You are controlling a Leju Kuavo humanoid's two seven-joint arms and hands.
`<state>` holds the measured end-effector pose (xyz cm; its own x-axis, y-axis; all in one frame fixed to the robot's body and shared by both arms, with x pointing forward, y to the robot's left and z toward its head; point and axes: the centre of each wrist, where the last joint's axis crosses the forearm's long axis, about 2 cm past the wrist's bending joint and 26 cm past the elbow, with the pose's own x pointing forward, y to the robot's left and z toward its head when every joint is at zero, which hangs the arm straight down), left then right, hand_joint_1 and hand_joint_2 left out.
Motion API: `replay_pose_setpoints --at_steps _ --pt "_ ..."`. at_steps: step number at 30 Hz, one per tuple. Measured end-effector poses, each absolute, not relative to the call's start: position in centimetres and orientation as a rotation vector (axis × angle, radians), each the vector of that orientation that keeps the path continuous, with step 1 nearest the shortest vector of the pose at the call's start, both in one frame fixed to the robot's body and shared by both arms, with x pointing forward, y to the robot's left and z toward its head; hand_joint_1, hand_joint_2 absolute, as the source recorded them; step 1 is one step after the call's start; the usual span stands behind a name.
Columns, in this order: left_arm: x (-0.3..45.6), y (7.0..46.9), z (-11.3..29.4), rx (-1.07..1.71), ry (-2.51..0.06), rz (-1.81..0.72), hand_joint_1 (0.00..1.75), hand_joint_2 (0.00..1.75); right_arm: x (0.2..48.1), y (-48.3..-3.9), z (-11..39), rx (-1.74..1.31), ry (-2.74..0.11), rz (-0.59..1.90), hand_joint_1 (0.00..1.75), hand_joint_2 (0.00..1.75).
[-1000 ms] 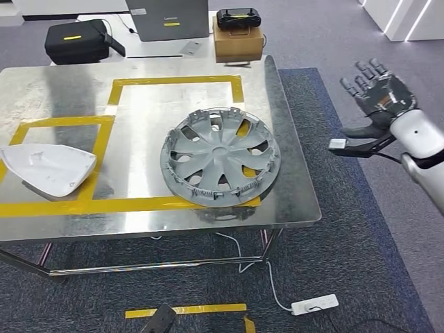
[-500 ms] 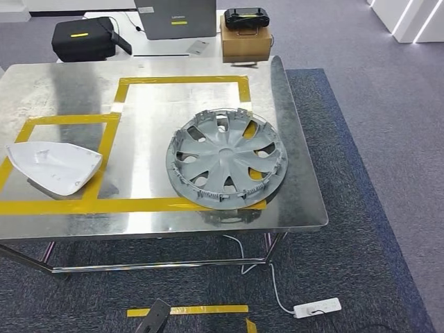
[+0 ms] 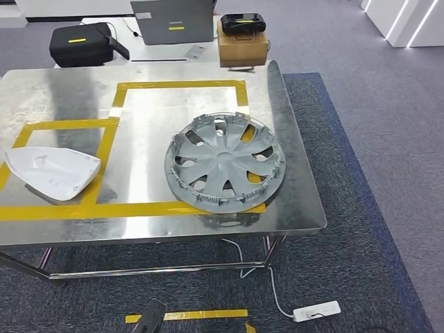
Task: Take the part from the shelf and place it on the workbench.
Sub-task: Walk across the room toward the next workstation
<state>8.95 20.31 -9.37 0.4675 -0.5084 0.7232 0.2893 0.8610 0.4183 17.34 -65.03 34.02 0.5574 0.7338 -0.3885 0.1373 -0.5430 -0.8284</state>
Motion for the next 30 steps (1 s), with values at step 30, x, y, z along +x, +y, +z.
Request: replay_pose_setpoints --at_steps 30 --pt "6.8 22.3 -10.0 0.317 -0.912 -0.481 0.00 0.00 -1.7 -53.3 0.3 -1.658 -0.273 0.436 0.00 0.00"
